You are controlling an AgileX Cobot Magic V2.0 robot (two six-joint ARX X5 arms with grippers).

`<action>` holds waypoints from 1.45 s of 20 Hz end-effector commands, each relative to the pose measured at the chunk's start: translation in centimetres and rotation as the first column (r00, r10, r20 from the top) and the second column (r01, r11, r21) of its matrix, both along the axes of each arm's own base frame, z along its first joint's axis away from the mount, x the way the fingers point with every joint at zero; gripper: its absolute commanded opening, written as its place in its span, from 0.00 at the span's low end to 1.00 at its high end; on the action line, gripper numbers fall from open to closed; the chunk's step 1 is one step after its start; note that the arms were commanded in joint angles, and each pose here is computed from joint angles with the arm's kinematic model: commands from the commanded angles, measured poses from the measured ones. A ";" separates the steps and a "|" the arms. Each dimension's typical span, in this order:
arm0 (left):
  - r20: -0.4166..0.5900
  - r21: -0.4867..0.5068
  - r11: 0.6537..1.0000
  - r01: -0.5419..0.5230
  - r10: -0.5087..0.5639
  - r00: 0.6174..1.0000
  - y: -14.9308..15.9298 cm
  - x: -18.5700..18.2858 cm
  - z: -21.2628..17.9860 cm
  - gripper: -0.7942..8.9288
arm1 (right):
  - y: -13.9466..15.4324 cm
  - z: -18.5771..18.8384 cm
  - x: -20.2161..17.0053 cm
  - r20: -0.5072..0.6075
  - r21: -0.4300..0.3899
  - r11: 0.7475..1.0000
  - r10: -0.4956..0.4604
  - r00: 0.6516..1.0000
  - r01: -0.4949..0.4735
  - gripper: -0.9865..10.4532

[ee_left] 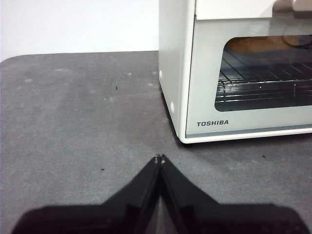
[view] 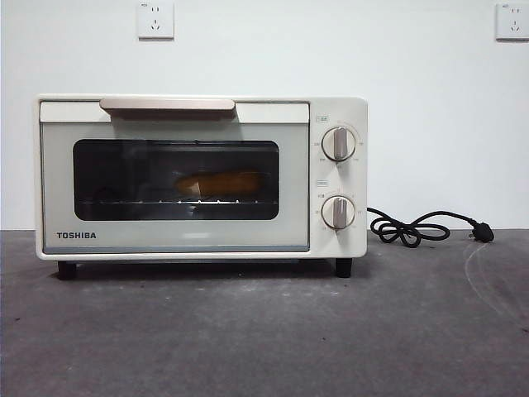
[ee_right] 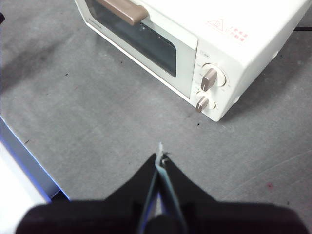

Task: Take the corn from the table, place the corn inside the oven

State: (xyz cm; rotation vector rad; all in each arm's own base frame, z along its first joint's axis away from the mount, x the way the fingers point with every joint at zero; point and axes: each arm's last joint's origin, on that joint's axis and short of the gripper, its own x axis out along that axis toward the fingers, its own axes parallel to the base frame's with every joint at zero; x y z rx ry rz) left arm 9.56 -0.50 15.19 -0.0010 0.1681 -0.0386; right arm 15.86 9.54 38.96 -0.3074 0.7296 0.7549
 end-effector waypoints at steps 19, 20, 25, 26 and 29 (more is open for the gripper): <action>-0.008 0.017 1.000 -0.002 0.002 1.000 0.0 0.1 -0.3 0.08 | 0.0 0.1 0.1 0.009 0.000 1.000 0.000 1.000 0.000 0.09; -0.008 0.017 1.000 -0.002 0.002 1.000 0.0 0.1 -0.3 0.08 | 0.0 0.1 0.1 0.009 0.000 1.000 0.000 1.000 0.000 0.09; -0.008 0.017 1.000 -0.002 0.002 1.000 0.0 0.1 -0.3 0.08 | 0.0 0.1 0.1 0.022 -0.011 1.000 0.014 1.000 -0.013 0.09; -0.008 0.017 1.000 -0.002 0.002 1.000 0.0 0.1 -0.3 0.08 | 0.0 0.1 0.1 0.046 -0.035 0.999 0.035 0.998 -0.033 0.09; -0.008 0.017 1.000 -0.002 0.002 1.000 0.0 0.1 -0.3 0.08 | 0.0 0.1 0.1 0.064 -0.063 0.997 0.037 0.997 -0.033 0.09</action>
